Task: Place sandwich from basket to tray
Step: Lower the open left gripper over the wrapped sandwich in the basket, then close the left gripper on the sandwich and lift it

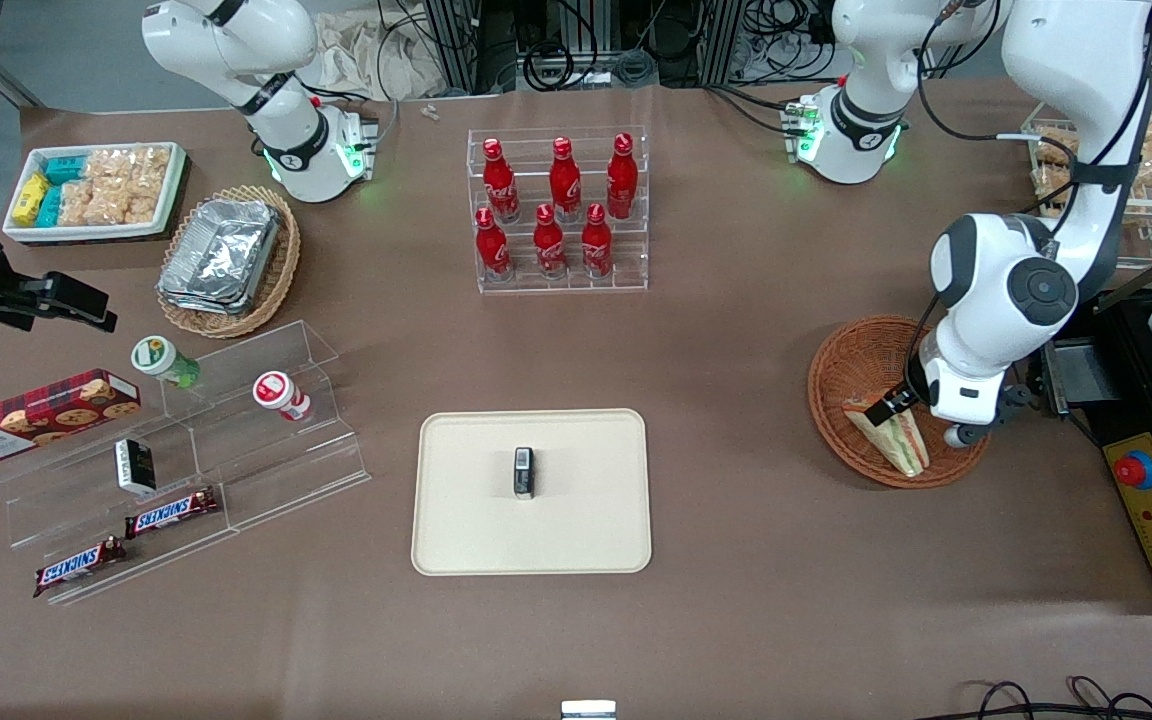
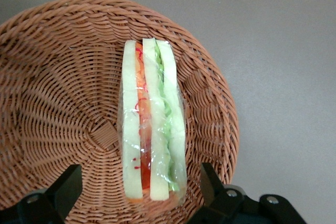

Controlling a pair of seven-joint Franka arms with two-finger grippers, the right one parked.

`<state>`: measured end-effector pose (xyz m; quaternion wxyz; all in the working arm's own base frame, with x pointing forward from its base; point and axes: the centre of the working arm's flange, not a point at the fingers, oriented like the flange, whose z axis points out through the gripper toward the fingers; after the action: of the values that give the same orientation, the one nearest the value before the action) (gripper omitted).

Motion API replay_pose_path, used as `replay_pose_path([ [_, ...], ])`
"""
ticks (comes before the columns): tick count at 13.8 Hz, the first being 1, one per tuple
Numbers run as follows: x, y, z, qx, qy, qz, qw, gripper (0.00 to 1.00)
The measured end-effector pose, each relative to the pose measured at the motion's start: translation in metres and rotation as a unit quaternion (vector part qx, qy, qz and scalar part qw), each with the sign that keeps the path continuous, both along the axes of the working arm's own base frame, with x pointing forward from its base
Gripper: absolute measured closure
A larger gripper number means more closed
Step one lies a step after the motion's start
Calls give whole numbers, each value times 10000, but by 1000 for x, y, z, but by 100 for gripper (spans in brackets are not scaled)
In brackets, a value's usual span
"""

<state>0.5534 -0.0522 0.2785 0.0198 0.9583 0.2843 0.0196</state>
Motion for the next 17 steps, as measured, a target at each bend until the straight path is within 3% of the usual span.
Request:
replay_pose_path([
  [7, 0, 0, -21, -31, 24, 13, 10000, 4],
  [12, 0, 0, -21, -34, 17, 52, 10000, 58],
  [15, 1, 0, -21, -35, 5, 54, 10000, 78],
  [17, 3, 0, -18, -37, -27, 55, 10000, 81],
])
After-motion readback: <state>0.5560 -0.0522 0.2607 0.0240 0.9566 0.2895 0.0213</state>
